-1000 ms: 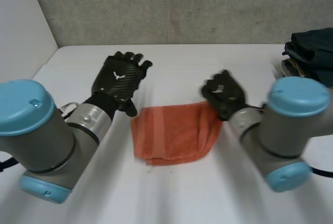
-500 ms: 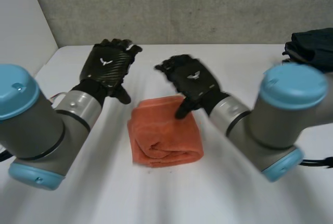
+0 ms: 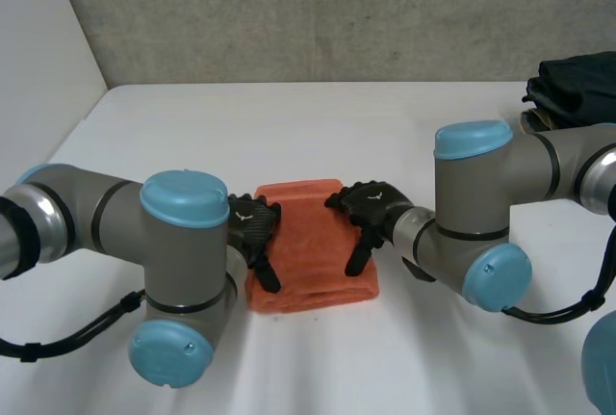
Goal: Fold the laundry.
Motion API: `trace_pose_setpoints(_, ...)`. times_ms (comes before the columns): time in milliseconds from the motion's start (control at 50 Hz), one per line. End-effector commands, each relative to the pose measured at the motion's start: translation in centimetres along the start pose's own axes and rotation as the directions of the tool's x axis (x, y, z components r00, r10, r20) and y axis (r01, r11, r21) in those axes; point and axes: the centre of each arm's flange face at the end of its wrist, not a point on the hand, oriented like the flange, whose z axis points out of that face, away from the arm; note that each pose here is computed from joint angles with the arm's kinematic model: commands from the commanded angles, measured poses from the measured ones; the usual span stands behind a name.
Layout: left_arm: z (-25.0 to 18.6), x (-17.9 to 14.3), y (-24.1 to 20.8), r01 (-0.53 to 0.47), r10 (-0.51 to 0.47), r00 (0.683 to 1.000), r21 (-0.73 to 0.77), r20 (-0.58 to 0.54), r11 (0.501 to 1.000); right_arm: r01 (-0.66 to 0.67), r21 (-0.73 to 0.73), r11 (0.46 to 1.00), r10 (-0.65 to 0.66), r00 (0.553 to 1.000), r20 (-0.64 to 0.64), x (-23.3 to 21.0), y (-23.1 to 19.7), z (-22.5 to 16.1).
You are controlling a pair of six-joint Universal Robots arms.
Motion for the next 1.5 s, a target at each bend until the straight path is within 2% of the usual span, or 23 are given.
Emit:
trace_pose_setpoints(20, -0.5, -1.5, -2.3, -0.075, 0.073, 0.997, 0.063, 0.028, 0.995, 0.211, 0.087, 0.974, -0.199, 0.972, -0.128, 0.5, -3.4, -2.4)
trace_pose_setpoints(120, -2.8, -2.4, -7.3, -0.054, 0.056, 0.998, 0.246, -0.002, 0.968, 0.259, 0.213, 0.942, -0.224, 0.958, -0.177, -0.3, -4.4, -4.4)
trace_pose_setpoints(240, -4.6, -2.6, -10.0, -0.039, 0.077, 0.993, 0.37, -0.089, 0.928, 0.289, 0.309, 0.906, -0.242, 0.953, -0.181, -2.6, -2.5, -6.9)
trace_pose_setpoints(320, -5.7, -2.2, -10.8, -0.024, 0.112, 0.976, 0.421, -0.186, 0.907, 0.307, 0.301, 0.903, -0.277, 0.951, -0.141, -4.5, 0.2, -7.4)
trace_pose_setpoints(380, -6.3, -1.7, -11.0, 0.001, 0.14, 0.949, 0.446, -0.283, 0.895, 0.314, 0.297, 0.902, -0.292, 0.949, -0.117, -5.2, 1.4, -7.5)
trace_pose_setpoints(460, -6.4, -1.5, -11.0, 0.045, 0.128, 0.928, 0.446, -0.35, 0.894, 0.317, 0.28, 0.906, -0.312, 0.948, -0.064, -6.5, 3.8, -6.3)
trace_pose_setpoints(700, -6.0, -1.4, -10.7, 0.065, 0.104, 0.927, 0.426, -0.36, 0.902, 0.365, 0.304, 0.88, -0.358, 0.93, -0.079, -6.6, 4.7, -3.0)
trace_pose_setpoints(920, -5.9, -1.5, -10.5, 0.067, 0.098, 0.927, 0.419, -0.361, 0.905, 0.391, 0.345, 0.853, -0.377, 0.92, -0.109, -6.2, 3.4, -0.8)
trace_pose_setpoints(1180, -6.3, -1.8, -11.1, 0.068, 0.102, 0.93, 0.439, -0.352, 0.896, 0.387, 0.397, 0.832, -0.365, 0.921, -0.134, -5.4, 0.9, -1.1)
trace_pose_setpoints(1380, -6.5, -2.3, -11.3, 0.071, 0.095, 0.935, 0.444, -0.341, 0.893, 0.366, 0.344, 0.865, -0.383, 0.923, -0.018, -6.2, 2.7, -0.9)
trace_pose_setpoints(1500, -6.4, -2.2, -11.0, 0.071, 0.093, 0.934, 0.434, -0.345, 0.898, 0.363, 0.348, 0.864, -0.38, 0.925, -0.021, -6.0, 2.5, -0.6)
